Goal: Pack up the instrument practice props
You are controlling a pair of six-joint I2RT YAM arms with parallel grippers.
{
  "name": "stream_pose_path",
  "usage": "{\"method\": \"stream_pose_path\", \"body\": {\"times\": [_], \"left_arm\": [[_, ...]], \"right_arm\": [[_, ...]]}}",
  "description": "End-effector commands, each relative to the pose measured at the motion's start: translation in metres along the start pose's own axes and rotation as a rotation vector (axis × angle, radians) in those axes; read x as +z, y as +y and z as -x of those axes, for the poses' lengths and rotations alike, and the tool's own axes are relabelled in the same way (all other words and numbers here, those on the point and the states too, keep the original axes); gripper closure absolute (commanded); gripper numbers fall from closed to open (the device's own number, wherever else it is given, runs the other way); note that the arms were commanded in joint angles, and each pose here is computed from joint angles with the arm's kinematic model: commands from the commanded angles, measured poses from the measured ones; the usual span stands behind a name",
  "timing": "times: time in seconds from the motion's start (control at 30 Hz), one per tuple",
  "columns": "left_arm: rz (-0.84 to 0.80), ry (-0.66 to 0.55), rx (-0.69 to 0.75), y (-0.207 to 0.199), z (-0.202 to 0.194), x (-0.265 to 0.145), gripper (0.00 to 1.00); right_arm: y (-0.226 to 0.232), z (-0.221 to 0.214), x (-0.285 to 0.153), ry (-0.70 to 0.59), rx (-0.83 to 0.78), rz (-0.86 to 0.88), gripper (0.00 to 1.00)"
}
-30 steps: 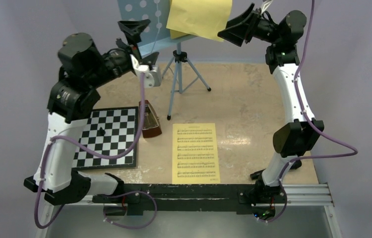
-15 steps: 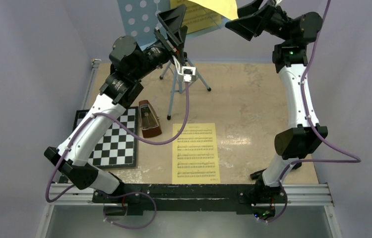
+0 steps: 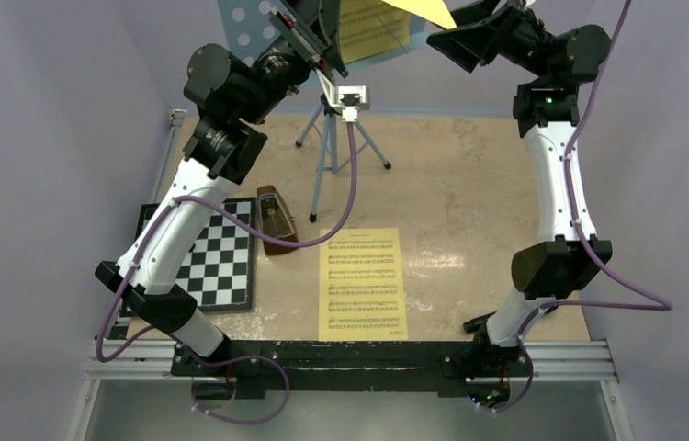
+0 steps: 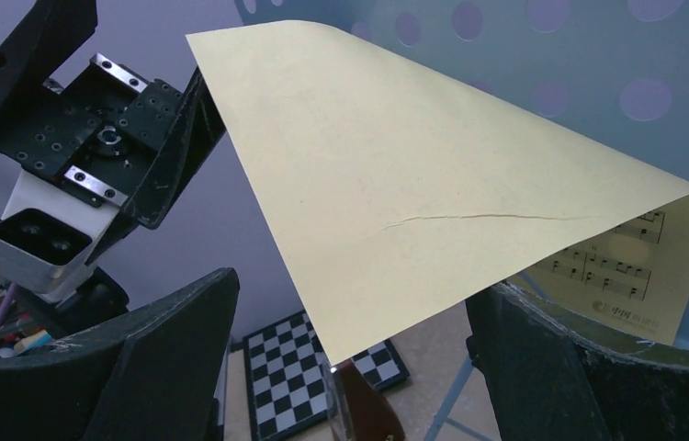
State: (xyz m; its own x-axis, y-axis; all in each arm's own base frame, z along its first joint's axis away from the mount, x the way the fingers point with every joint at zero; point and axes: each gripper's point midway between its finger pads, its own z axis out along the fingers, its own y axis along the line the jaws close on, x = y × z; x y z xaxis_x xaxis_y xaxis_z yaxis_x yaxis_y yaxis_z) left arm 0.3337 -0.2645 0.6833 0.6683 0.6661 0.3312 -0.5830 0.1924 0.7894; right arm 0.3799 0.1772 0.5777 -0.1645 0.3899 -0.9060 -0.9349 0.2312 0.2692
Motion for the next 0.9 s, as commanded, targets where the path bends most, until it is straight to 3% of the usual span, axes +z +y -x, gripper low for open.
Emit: {"method": "stream_pose_path", "body": {"times": [0.0,0.17,0.3,0.43,0.5,0.73,0.87], "left_arm": [[0.012,-0.032,0.034,0.008,0.002,0.004,0.22],[-0.067,-0.084,0.029,-0.008,0.011,0.008,0.39],[-0.152,-0.099,0.002,-0.026,0.012,0.009,0.45],[-0.173,-0.115,0.000,-0.032,0.016,0.008,0.61],[-0.163,-0.116,0.001,-0.030,0.016,0.009,0.65],[-0.098,-0.108,0.021,-0.017,0.012,0.018,0.99],[-0.045,-0.095,0.039,-0.006,0.006,0.027,1.00]], "right_arm": [[0.021,0.015,-0.004,-0.032,-0.074,0.014,0.02],[0.019,0.012,-0.004,-0.027,-0.073,0.012,0.02],[0.018,0.013,-0.004,-0.030,-0.075,0.009,0.02],[0.019,0.012,-0.004,-0.030,-0.074,0.009,0.02],[0.018,0.011,-0.005,-0.028,-0.075,0.009,0.02],[0.001,0.007,-0.014,-0.014,-0.100,-0.024,0.02],[-0.014,-0.012,-0.022,0.026,-0.142,-0.055,0.03]]}}
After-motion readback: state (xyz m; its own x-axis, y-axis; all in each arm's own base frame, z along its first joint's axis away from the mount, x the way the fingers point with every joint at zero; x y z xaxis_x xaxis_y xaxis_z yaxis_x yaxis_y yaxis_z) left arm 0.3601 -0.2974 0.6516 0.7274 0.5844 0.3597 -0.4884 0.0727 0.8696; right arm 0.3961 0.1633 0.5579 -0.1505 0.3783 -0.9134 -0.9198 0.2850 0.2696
